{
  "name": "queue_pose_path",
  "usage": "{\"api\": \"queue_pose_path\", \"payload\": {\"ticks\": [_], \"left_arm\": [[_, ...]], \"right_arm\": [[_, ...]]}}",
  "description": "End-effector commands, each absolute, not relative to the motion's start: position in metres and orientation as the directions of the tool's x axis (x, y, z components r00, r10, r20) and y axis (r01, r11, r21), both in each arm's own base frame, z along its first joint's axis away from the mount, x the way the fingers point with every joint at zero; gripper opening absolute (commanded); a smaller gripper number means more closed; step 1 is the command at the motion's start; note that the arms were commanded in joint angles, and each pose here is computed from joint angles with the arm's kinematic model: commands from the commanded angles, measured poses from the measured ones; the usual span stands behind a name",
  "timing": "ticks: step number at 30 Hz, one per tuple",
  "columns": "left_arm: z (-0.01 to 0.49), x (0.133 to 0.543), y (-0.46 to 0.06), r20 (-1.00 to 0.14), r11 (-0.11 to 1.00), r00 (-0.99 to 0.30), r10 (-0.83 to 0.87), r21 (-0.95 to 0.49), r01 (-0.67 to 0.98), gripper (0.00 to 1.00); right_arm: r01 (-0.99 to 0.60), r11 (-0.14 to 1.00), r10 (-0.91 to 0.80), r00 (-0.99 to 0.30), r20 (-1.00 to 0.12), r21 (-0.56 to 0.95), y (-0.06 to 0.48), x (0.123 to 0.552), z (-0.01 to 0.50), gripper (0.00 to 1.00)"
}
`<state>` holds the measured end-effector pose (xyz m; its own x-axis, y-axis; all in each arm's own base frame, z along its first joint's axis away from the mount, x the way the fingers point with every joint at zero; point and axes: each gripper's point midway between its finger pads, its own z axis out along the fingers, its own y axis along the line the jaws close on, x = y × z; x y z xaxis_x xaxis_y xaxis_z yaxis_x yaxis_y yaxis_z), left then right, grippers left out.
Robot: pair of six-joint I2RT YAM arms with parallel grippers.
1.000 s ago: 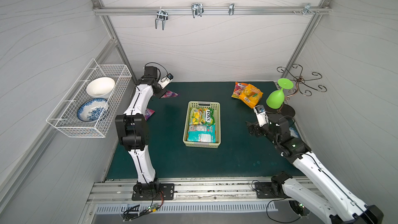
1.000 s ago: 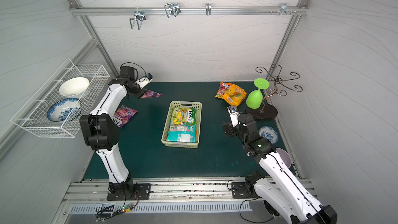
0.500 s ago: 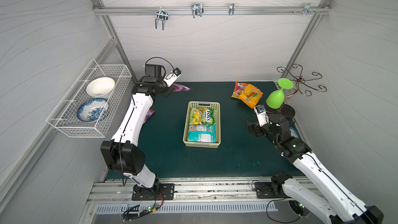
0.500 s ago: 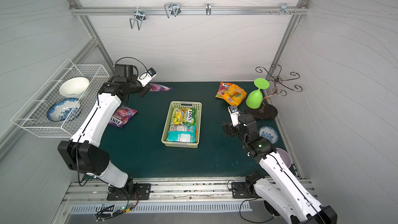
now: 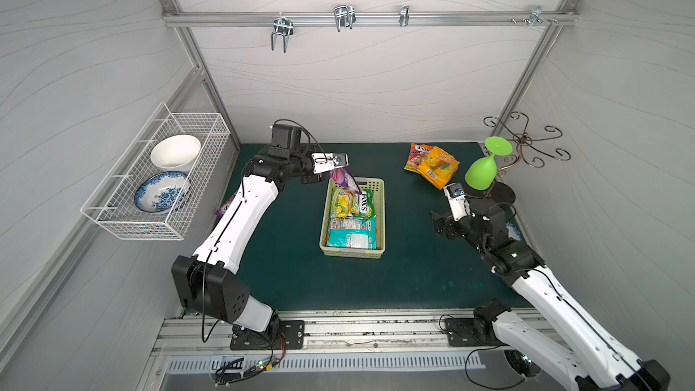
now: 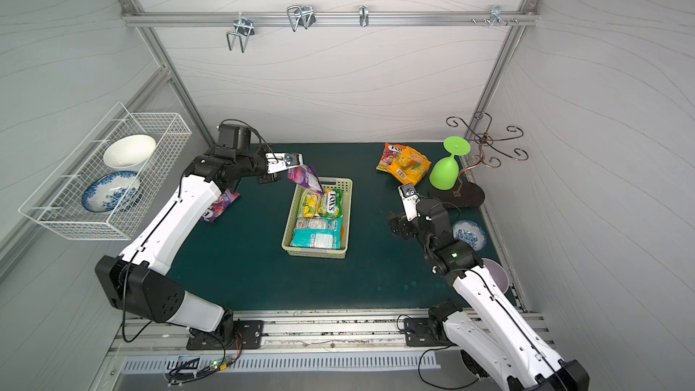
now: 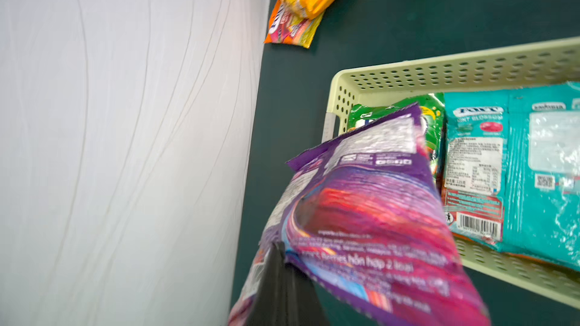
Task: Put the candies in the basket
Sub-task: Place the candy in the basket.
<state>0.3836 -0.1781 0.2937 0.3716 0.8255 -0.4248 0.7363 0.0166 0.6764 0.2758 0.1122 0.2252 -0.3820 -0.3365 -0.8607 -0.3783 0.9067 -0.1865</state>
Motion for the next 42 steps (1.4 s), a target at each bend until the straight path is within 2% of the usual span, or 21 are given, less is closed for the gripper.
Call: {"api": "queue_pose_path", "payload": {"ticks": [1,3,9,22,30,42], "left_arm": [[0.290,0.371,-0.195,-0.195,-0.272,0.643,0.741,0.788,0.553,0.00],[0.285,0.372,-0.202,-0.137,-0.313,0.683,0.717,0.813,0.492,0.00],[0.285,0.362,-0.229,-0.161,-0.336,0.752,0.640,0.821,0.462,0.00],[0.264,0.383,-0.278,-0.068,-0.388,0.867,0.493,0.875,0.289,0.00],[0.235,0.398,-0.283,-0.048,-0.430,0.858,0.512,0.850,0.304,0.00],[0.211,0.437,-0.273,-0.038,-0.392,0.779,0.626,0.848,0.357,0.00]], "right_arm": [[-0.368,0.912,-0.317,-0.360,-0.878,-0.178,0.111,0.277,0.231,0.99],[-0.354,0.916,-0.320,-0.363,-0.875,-0.188,0.108,0.277,0.230,0.99],[-0.363,0.913,-0.321,-0.358,-0.877,-0.186,0.110,0.277,0.231,0.99],[-0.365,0.912,-0.325,-0.363,-0.873,-0.187,0.110,0.277,0.229,0.99],[-0.356,0.913,-0.328,-0.357,-0.875,-0.197,0.108,0.277,0.230,0.99],[-0.366,0.911,-0.328,-0.357,-0.875,-0.192,0.110,0.277,0.229,0.99]]}}
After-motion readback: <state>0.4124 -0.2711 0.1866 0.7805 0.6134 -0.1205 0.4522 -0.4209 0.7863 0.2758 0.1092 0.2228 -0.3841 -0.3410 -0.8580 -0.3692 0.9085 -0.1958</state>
